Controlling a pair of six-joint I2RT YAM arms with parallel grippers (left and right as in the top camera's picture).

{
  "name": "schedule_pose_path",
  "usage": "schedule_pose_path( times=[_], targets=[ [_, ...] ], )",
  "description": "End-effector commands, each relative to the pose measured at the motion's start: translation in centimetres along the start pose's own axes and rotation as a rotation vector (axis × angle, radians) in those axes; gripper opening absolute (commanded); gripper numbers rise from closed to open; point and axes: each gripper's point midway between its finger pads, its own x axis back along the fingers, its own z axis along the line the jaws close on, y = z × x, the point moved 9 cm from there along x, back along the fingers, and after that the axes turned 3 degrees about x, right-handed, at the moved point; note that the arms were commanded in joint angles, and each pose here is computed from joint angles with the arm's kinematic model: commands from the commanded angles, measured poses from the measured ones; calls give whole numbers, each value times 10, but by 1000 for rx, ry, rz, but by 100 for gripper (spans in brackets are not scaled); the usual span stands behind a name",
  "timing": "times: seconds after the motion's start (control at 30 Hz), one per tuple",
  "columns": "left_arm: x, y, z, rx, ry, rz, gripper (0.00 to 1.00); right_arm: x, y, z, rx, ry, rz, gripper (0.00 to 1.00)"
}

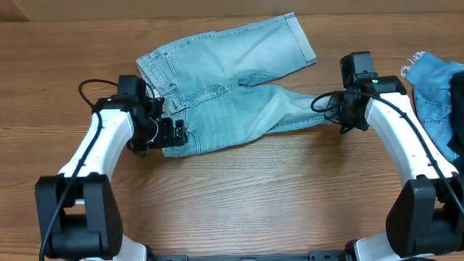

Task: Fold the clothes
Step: 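Grasp the waistband with the left gripper and pull the shorts taut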

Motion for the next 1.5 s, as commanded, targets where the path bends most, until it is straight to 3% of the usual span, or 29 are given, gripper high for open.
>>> schedule_pose_path(
  times=[0.0, 0.23, 0.27, 0.33, 0.4, 0.53, 0.8, 1.0, 1.13, 1.2, 1.27, 1.33, 1.4, 1.47],
  targets=[
    [-14, 4, 0, -97, -54, 4, 90, 13, 9, 0, -12, 24, -49, 4],
    [-41, 12, 4, -159, -109, 25, 68, 13, 9, 0, -12, 23, -49, 4],
    [-44, 14, 1, -175, -146, 15, 53, 13, 9, 0, -12, 23, -49, 4],
    [-44, 17, -1, -178, -177, -3, 40, 13, 9, 0, -12, 23, -49, 4],
    [-43, 20, -3, -173, -188, -19, 20, 13, 9, 0, -12, 23, -49, 4],
    [-36, 26, -1, -154, -182, -49, 4, 13, 9, -1, -11, 19, -49, 4],
    [23, 69, 14, -63, -156, -328, 6, 12, 10, -11, -37, 3, -31, 4],
    [36, 93, 17, -62, -157, -488, 12, 12, 9, -11, -36, 1, -26, 4],
    [40, 103, 24, -18, -71, -563, 16, 12, 9, -11, -36, 2, -26, 4],
    [36, 104, 27, -13, -58, -561, 23, 12, 9, -11, -36, 1, -26, 4],
    [28, 103, 30, -1, -55, -528, 37, 12, 9, -11, -36, 1, -26, 4],
    [22, 100, 31, 11, -52, -493, 45, 12, 9, -11, -36, 1, -26, 4],
    [19, 95, 32, 7, -46, -461, 62, 12, 9, -11, -36, 2, -26, 4],
    [17, 92, 33, 9, -43, -436, 71, 12, 9, -11, -36, 2, -27, 4]
  ],
)
